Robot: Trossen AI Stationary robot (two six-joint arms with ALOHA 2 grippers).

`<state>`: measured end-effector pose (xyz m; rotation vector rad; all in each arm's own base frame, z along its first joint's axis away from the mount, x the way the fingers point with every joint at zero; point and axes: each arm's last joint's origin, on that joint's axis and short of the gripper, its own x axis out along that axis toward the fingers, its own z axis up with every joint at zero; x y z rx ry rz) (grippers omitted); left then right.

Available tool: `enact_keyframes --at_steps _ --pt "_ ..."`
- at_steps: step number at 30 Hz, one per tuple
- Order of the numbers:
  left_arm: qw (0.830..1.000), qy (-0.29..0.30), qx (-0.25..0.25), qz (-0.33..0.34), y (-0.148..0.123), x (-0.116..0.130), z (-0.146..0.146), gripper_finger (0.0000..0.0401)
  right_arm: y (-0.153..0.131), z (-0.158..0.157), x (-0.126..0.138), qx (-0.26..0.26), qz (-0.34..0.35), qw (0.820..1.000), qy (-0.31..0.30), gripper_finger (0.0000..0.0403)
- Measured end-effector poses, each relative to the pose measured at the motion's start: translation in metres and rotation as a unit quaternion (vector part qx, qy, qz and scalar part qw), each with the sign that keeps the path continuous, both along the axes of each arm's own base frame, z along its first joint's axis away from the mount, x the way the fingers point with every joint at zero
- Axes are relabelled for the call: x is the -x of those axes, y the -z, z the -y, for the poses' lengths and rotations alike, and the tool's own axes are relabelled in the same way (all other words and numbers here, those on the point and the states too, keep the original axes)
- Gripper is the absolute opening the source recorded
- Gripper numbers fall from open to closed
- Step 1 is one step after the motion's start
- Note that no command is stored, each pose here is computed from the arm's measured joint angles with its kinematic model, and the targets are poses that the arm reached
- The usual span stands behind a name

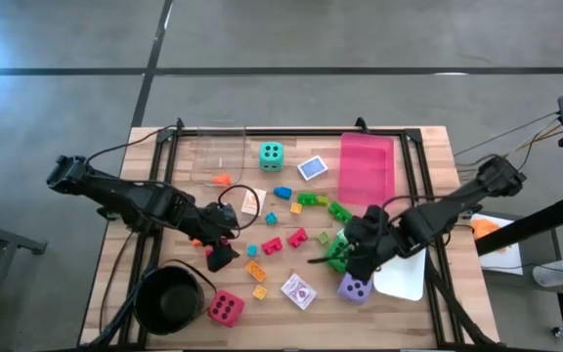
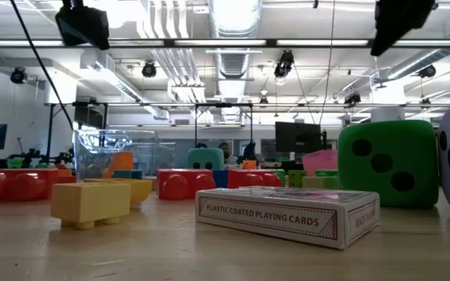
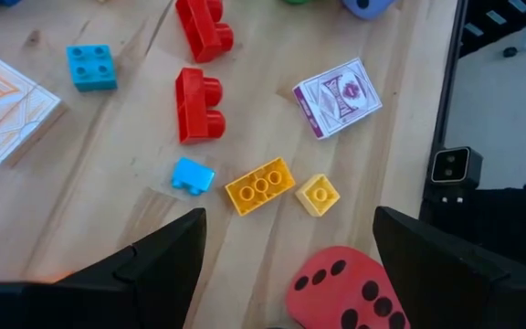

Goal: Pick & Place Toys
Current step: Put the green die into the pink bin

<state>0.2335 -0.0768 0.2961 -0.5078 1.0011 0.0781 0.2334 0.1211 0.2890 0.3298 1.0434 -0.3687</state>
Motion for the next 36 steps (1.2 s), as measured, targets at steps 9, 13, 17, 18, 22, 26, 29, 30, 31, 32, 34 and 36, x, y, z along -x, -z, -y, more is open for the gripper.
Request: enact_keyframes --at_steps 9,13,17,18,22,26,29,30,31,32,34,36 --pt "1.000 -0.003 -0.002 0.001 0.000 0.000 0.000 0.0318 0.036 -0.006 0.001 -0.036 0.029 0.999 -0.022 0.0290" --pt "1.000 -0.005 -0.004 0.001 0.000 0.000 0.000 0.0318 0.041 -0.005 0.003 -0.057 0.035 0.998 0.005 0.0290" --pt "1.000 -0.006 -0.009 0.002 0.001 0.000 -0.001 0.0318 0.045 -0.005 0.004 -0.062 0.032 0.997 0.016 0.0290" --pt "1.000 -0.006 -0.009 0.002 0.001 0.000 -0.001 0.0318 0.046 -0.004 0.004 -0.063 0.029 0.997 0.019 0.0290" --pt "1.000 -0.006 -0.009 0.002 0.001 0.000 -0.001 0.0318 0.047 0.001 0.002 -0.084 0.023 0.995 0.045 0.0290" --pt "1.000 -0.008 -0.008 0.002 0.001 0.000 -0.001 0.0318 0.047 0.007 0.001 -0.084 0.014 0.995 0.061 0.0290" --pt "1.000 -0.009 -0.008 0.002 0.001 0.000 -0.001 0.0318 0.047 0.011 -0.001 -0.085 0.010 0.995 0.060 0.0290" --pt "1.000 -0.011 -0.009 0.002 0.001 0.000 -0.001 0.0318 0.047 0.013 -0.002 -0.089 0.006 0.994 0.056 0.0290" --pt "1.000 -0.014 -0.011 0.002 0.001 0.000 -0.001 0.0318 0.048 0.015 -0.003 -0.096 0.000 0.994 0.053 0.0290" --pt "1.000 -0.016 -0.012 0.003 0.001 0.000 -0.001 0.0318 0.049 0.018 -0.004 -0.103 -0.007 0.993 0.051 0.0290" --pt "1.000 -0.019 -0.015 0.004 0.001 0.000 -0.001 0.0318 0.052 0.024 -0.005 -0.117 -0.020 0.991 0.054 0.0290" --pt "1.000 -0.019 -0.014 0.004 0.001 0.000 -0.001 0.0318 0.053 0.030 -0.007 -0.129 -0.030 0.990 0.052 0.0291"
